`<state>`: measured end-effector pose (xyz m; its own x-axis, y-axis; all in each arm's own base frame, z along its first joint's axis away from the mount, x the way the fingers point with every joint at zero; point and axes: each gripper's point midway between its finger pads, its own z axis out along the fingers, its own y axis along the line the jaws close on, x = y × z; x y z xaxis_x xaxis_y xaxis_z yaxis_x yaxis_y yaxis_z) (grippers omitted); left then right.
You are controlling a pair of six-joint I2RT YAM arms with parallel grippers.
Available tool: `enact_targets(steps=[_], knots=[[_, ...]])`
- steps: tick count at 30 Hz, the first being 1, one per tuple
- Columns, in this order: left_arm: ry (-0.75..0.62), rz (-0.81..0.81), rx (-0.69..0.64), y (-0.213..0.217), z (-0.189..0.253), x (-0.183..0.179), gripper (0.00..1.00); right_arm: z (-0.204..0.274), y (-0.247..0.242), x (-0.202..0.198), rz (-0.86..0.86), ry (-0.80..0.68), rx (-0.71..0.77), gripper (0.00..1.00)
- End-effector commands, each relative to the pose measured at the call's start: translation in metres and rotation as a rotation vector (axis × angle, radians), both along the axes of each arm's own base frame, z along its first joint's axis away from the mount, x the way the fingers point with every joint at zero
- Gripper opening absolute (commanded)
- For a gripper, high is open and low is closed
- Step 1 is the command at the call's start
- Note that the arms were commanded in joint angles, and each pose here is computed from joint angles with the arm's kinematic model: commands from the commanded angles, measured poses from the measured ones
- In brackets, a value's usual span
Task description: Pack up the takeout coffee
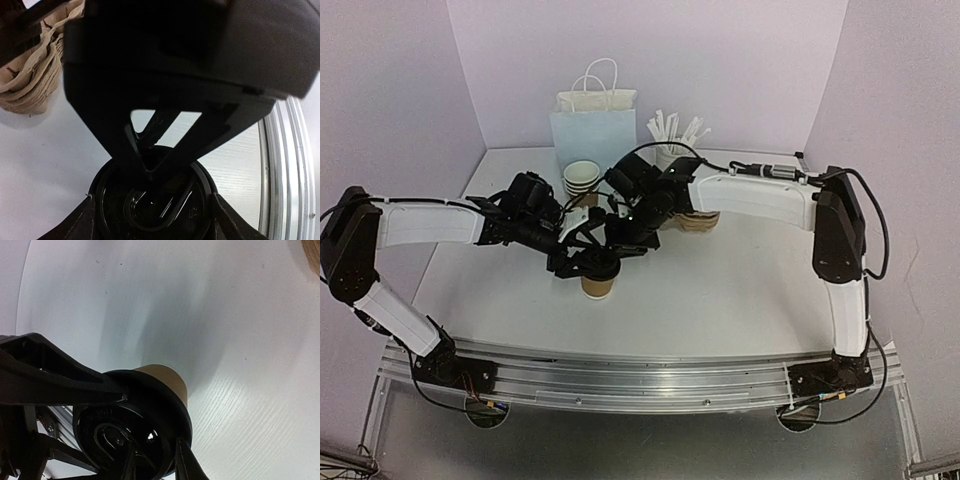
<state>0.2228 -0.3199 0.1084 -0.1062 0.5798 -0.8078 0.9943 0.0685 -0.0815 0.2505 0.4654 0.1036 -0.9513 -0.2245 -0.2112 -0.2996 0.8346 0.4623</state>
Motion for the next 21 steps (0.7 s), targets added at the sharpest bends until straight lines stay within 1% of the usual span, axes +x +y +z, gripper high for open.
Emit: enact_targets(steps=[1, 4, 7, 13, 15, 21], knots=[[0.093, -0.021, 0.055, 0.023, -0.019, -0.040, 0.59, 0.003, 0.033, 0.005, 0.049, -0.030, 0.075, 0.22], [0.098, -0.004, 0.037, 0.026, -0.017, -0.044, 0.63, 0.000, 0.035, -0.001, 0.073, -0.015, 0.080, 0.23], [0.049, 0.011, 0.003, 0.025, -0.006, -0.040, 0.69, 0.005, 0.037, -0.007, 0.104, -0.023, 0.089, 0.25], [-0.040, -0.022, -0.035, 0.021, 0.024, -0.036, 0.75, 0.026, 0.047, 0.002, 0.133, -0.091, 0.124, 0.27], [-0.059, -0.027, -0.049, 0.020, 0.034, -0.034, 0.80, 0.031, 0.049, 0.004, 0.138, -0.107, 0.132, 0.28], [-0.094, -0.031, -0.046, 0.026, 0.032, -0.036, 0.84, 0.037, 0.046, 0.003, 0.153, -0.124, 0.134, 0.32]])
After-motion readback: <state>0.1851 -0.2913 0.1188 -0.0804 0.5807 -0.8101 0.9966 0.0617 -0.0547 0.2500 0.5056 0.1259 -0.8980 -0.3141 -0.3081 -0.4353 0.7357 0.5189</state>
